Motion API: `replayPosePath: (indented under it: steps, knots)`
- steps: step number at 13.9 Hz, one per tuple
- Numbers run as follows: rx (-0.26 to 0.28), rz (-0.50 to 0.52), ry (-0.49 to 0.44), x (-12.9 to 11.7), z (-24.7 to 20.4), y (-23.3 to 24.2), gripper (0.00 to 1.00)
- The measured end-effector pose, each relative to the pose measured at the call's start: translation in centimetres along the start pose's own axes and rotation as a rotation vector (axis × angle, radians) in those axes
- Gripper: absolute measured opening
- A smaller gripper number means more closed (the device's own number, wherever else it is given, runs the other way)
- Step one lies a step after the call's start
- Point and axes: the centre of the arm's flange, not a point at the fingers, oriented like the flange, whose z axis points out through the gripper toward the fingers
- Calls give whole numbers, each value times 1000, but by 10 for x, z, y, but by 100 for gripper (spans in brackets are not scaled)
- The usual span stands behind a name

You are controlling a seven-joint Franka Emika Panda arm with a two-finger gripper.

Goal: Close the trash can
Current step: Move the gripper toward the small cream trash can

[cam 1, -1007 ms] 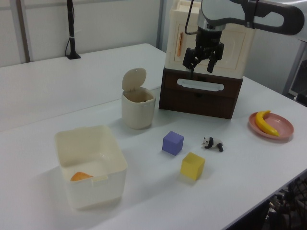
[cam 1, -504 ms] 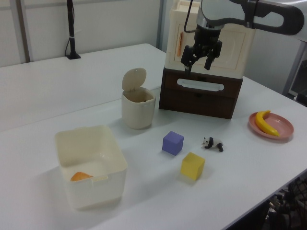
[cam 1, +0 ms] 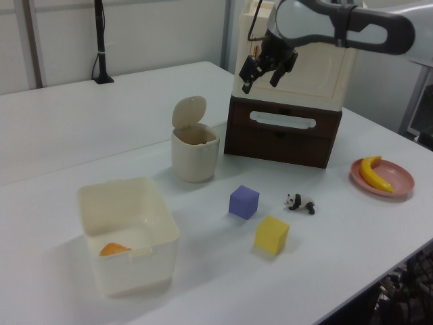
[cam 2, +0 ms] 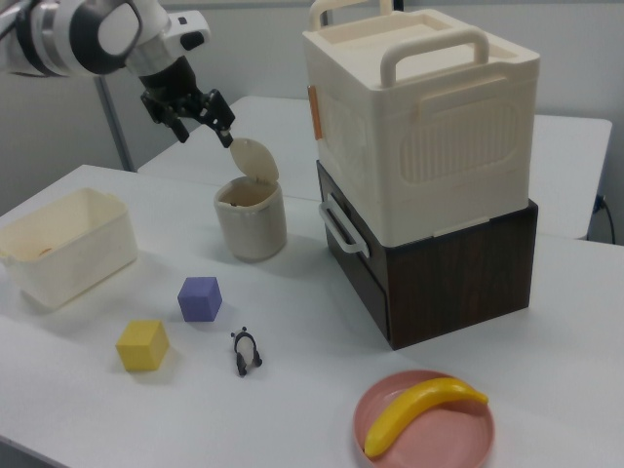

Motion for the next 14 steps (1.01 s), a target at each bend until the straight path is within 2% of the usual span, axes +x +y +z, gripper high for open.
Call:
replayPosePath:
  steps: [4,8,9,10,11,12,14]
  knots:
    - [-17,-33,49,12,21,2,100]
    - [-19,-49,89,17,20,5,100]
    - [-21,-44,90,17,20,8,98]
    - [-25,-37,91,18,20,14,90]
    - [-25,-34,93,18,18,16,90]
    - [-26,-32,99,19,15,16,97]
    - [-26,-33,90,19,11,16,99]
